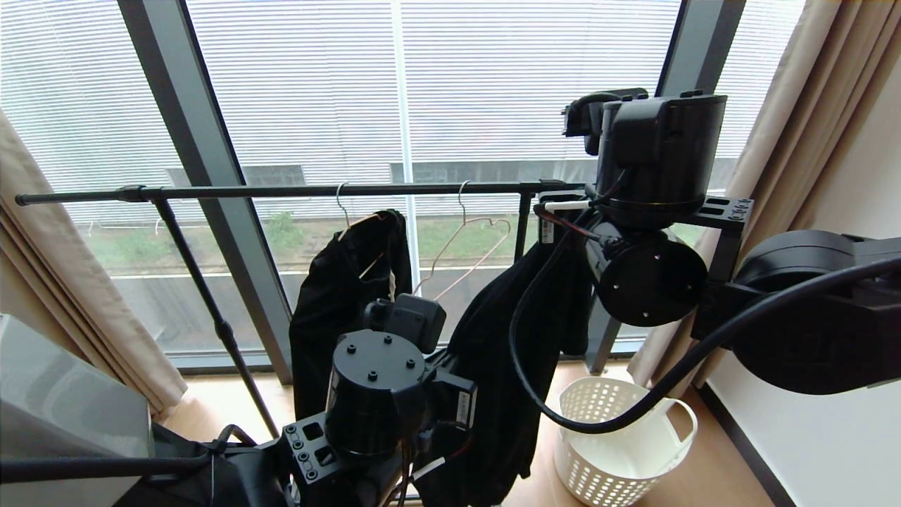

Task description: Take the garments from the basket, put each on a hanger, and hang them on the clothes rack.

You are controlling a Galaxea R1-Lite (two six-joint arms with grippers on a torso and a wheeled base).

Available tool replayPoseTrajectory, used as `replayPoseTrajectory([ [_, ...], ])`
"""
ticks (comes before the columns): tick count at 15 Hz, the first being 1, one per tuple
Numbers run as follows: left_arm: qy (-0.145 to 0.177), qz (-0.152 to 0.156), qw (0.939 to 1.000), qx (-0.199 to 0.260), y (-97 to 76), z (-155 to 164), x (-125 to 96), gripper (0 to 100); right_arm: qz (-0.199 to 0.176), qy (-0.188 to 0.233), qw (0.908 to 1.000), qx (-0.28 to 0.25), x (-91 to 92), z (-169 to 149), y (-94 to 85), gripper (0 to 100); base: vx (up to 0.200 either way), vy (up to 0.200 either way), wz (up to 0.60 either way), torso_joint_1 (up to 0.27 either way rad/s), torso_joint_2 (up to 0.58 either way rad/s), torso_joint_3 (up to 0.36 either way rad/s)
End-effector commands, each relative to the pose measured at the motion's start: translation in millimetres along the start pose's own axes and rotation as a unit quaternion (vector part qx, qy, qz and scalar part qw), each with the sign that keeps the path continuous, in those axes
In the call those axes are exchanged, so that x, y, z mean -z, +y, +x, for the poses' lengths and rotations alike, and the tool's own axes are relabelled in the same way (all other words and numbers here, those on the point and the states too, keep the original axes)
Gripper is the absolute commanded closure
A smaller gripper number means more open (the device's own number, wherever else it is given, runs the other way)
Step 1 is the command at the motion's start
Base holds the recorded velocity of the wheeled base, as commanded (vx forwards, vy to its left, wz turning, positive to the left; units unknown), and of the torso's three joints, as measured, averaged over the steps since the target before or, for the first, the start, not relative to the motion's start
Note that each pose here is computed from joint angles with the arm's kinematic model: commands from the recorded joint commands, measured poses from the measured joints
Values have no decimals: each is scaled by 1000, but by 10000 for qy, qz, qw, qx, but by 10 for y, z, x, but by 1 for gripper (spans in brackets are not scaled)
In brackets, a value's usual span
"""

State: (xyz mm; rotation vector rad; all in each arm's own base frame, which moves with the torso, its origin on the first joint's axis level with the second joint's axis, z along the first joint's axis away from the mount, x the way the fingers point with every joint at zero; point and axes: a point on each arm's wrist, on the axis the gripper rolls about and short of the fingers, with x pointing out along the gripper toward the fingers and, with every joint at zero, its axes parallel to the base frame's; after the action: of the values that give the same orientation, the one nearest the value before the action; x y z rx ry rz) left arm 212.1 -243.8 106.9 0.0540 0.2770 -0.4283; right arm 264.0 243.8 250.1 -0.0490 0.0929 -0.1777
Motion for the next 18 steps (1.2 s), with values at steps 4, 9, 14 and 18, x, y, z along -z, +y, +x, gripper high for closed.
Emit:
replayPoseTrajectory([
  [4,257,103,9996,-19,-119,359,217,100,77,-91,9997,-234,-73,-145,107,100,0,0,0,0,0,0],
  [9,368,132,9992,-100,-185,679,381,100,71,-103,9992,-387,-70,-235,182,100,0,0,0,0,0,0],
  [14,410,161,9990,-98,-192,690,414,0,36,-92,9988,-484,-47,-294,234,100,0,0,0,0,0,0],
  [18,376,154,9991,-117,-196,667,393,0,36,-92,9988,-484,-47,-296,230,100,0,0,0,0,0,0],
])
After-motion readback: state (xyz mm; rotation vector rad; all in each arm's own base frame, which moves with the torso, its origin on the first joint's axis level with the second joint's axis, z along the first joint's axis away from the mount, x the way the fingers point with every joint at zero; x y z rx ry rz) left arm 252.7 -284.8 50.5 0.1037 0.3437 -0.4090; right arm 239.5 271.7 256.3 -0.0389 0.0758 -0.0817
